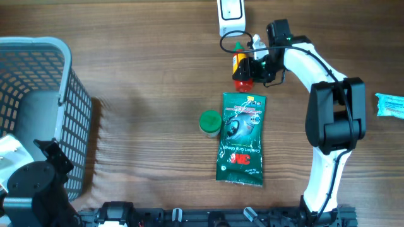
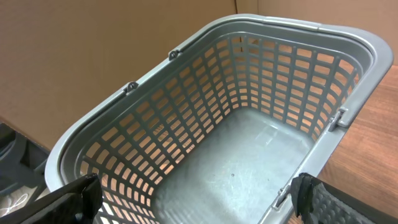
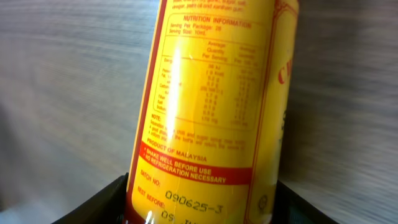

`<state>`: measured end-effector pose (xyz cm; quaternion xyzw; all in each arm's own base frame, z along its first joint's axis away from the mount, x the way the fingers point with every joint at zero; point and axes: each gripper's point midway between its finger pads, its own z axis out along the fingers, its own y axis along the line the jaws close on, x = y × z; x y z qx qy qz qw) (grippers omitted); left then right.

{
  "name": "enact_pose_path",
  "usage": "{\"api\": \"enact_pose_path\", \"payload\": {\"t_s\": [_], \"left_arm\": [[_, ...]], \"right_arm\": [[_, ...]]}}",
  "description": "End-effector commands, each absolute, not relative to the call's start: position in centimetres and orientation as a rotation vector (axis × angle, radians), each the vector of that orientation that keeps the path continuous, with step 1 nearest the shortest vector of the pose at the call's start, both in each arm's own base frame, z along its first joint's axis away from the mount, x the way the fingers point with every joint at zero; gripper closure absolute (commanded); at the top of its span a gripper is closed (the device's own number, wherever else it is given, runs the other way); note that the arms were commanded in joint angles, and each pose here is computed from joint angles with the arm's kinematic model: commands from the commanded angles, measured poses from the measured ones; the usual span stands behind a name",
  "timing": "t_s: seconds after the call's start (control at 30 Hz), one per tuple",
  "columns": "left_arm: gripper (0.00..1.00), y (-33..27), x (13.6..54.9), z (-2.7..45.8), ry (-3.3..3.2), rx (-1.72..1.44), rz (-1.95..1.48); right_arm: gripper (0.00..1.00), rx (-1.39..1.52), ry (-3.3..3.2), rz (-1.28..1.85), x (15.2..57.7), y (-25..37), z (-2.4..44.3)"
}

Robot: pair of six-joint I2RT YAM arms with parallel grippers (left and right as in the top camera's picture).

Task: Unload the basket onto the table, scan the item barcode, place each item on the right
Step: 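Rotate the sauce bottle barcode toward the white scanner and hold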

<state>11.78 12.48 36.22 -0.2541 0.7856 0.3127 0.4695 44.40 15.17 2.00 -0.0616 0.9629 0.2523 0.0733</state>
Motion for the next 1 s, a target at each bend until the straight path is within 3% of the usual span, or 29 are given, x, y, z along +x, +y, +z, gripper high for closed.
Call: {"api": "enact_pose_path", "payload": {"t_s": [0.0, 0.1, 0.2, 0.37, 0.5, 0.67, 0.77, 0.87, 0.97], "left_arm": [[0.0, 12.7, 11.5, 36.5, 1.914, -0.634, 0.784], [0.0, 12.7, 11.5, 36.5, 1.914, -0.633, 0.784], [0.0, 12.7, 11.5, 36.5, 1.914, -0.634, 0.784], [0.0, 12.7, 11.5, 36.5, 1.914, -0.634, 0.784], [0.0, 12.7, 11.5, 36.5, 1.914, -0.633, 0.784], [0.0, 12.7, 11.5, 36.5, 1.914, -0.634, 0.784], [0.0, 12.7, 11.5, 36.5, 1.914, -0.634, 0.784], [0.0, 12.7, 11.5, 36.5, 1.914, -0.634, 0.784], [0.0, 12.7, 11.5, 36.5, 1.914, -0.634, 0.784]], "right_arm": [[0.37, -0.24, 2.884, 0.601, 45.9, 15.1, 2.5], [0.37, -0.345, 2.93, 0.494, 44.3, 16.8, 1.8], [0.27, -0.451, 2.935, 0.213, 43.6, 17.6, 1.0], [0.3, -0.37, 2.975, -0.04, 43.1, 15.6, -0.4], [0.24, -0.371, 2.984, 0.165, 42.9, 17.7, 0.0], [0.43, -0.448, 2.988, 0.207, 42.4, 18.0, 0.0], [0.47, -0.47, 2.984, 0.197, 42.8, 17.7, 0.7], [0.55, -0.562, 2.936, 0.205, 44.5, 16.6, 4.1], [0.61, -0.678, 2.883, 0.513, 44.0, 18.8, 8.4]]}}
